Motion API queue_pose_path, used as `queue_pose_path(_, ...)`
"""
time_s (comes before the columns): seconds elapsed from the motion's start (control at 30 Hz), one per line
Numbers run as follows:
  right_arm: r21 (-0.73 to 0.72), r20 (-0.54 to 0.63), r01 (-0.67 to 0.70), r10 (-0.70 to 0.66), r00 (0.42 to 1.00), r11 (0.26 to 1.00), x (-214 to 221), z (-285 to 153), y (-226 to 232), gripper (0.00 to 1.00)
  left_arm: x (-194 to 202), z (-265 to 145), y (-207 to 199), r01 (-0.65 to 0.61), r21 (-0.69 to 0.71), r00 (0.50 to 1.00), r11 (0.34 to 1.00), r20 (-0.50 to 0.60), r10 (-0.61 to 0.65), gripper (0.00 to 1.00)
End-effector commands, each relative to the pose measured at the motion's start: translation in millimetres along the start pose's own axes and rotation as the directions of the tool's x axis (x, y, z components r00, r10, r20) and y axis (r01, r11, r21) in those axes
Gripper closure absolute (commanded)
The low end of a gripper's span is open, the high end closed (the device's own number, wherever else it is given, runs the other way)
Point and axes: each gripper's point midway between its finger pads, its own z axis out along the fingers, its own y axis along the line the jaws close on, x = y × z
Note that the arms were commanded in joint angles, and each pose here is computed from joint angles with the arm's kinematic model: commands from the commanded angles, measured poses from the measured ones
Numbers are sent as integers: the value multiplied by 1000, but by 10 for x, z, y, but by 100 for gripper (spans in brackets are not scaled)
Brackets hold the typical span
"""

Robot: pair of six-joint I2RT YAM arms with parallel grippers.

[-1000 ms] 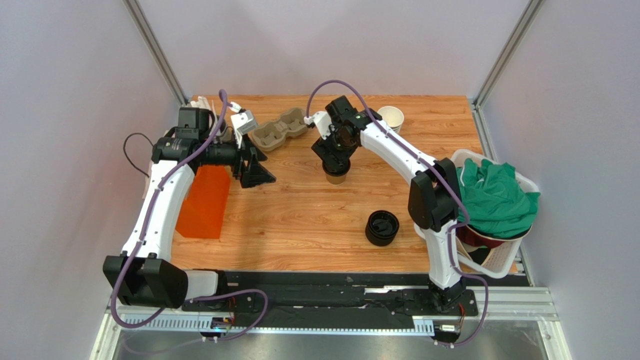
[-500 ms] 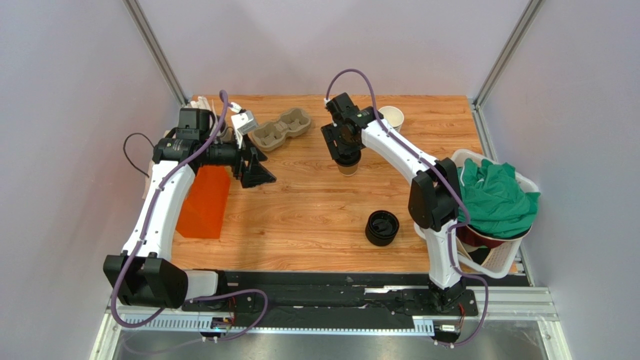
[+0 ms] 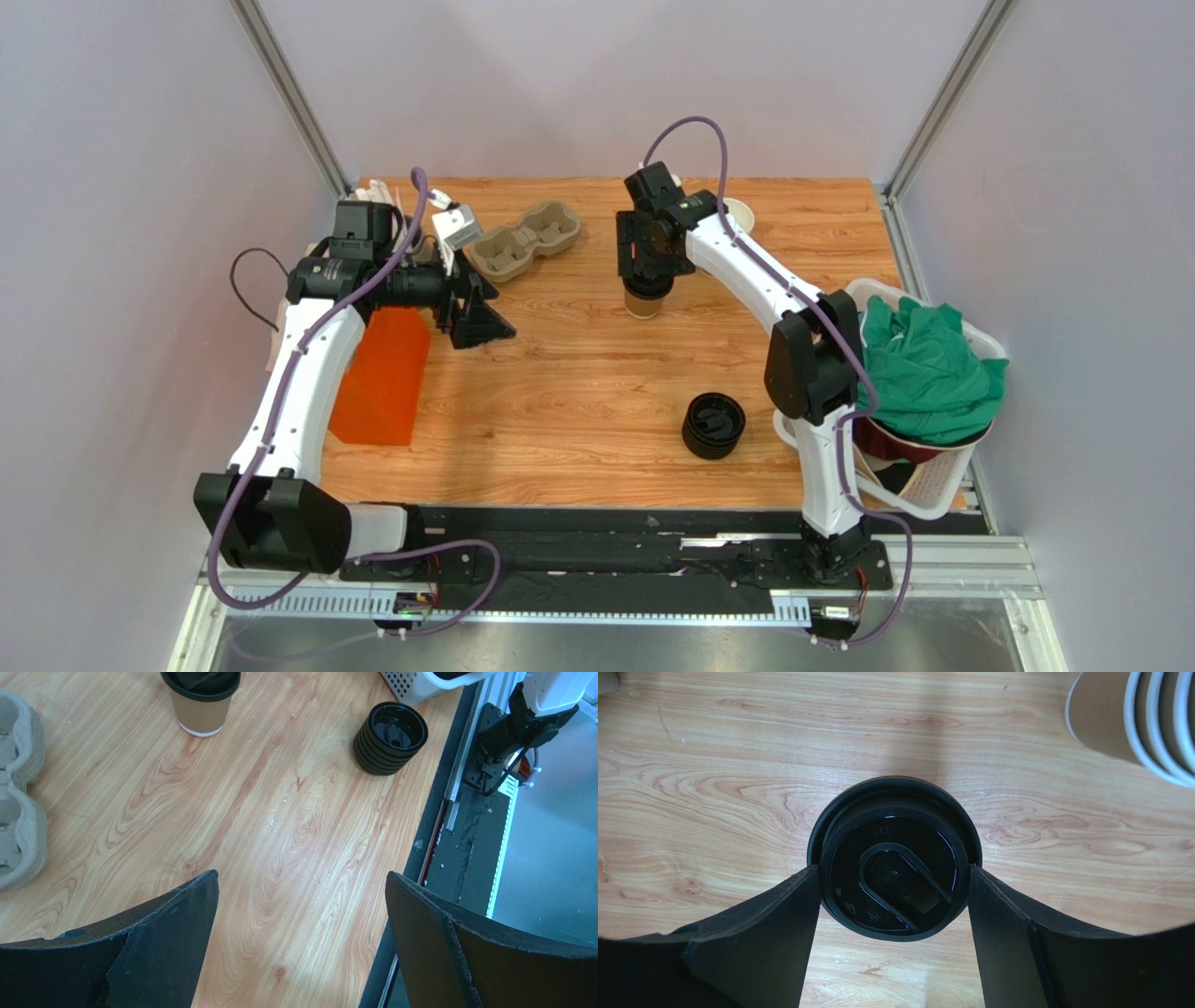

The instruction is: Pack the takeout coffee

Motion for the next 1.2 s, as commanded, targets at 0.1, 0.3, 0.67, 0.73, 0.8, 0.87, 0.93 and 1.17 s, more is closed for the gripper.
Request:
queue_pose_path(0.1, -9, 37, -134, 135, 990, 991, -96, -68, 39, 23, -9, 48, 60, -2, 10, 1000, 1000, 9, 2, 4)
queue_pose_path(0.3, -7, 44, -131, 132, 990, 991, -96, -107, 36, 15, -6, 49, 61, -1, 10, 1000, 1000, 9, 1, 4)
queue_pose_path(0.67, -60, 225, 224, -206, 952, 973, -505, -679, -6, 6, -2, 29, 20, -13, 7, 1000, 1000, 13, 13, 3)
queue_pose_path(0.73, -67, 271, 388, -358, 894, 919, -543, -854, -17, 6, -7, 27, 12, -15, 10, 1000, 1000, 15, 14, 3)
queue_pose_path(0.8, -112, 259, 525, -485, 835, 844, -405, -933, -33, 6, 2, 34, 12, -11, 14, 1000, 1000, 14, 11, 3)
queue_pose_path(0.87, -143, 262, 690, -645, 717, 709, -257, -947, -54, 5, -6, 35, 15, -10, 14, 1000, 1000, 16, 10, 3)
queue_pose_path(0.93, -141, 232, 821, -788, 571, 553, -89, -962, -178, 5, -11, 39, 19, -10, 17, 1000, 1000, 18, 10, 3)
queue_pose_path(1.17, -110, 231, 963, -936, 265, 245, 52, -703, -352, 7, 15, 41, 9, -4, 17, 1000, 1000, 14, 3, 3)
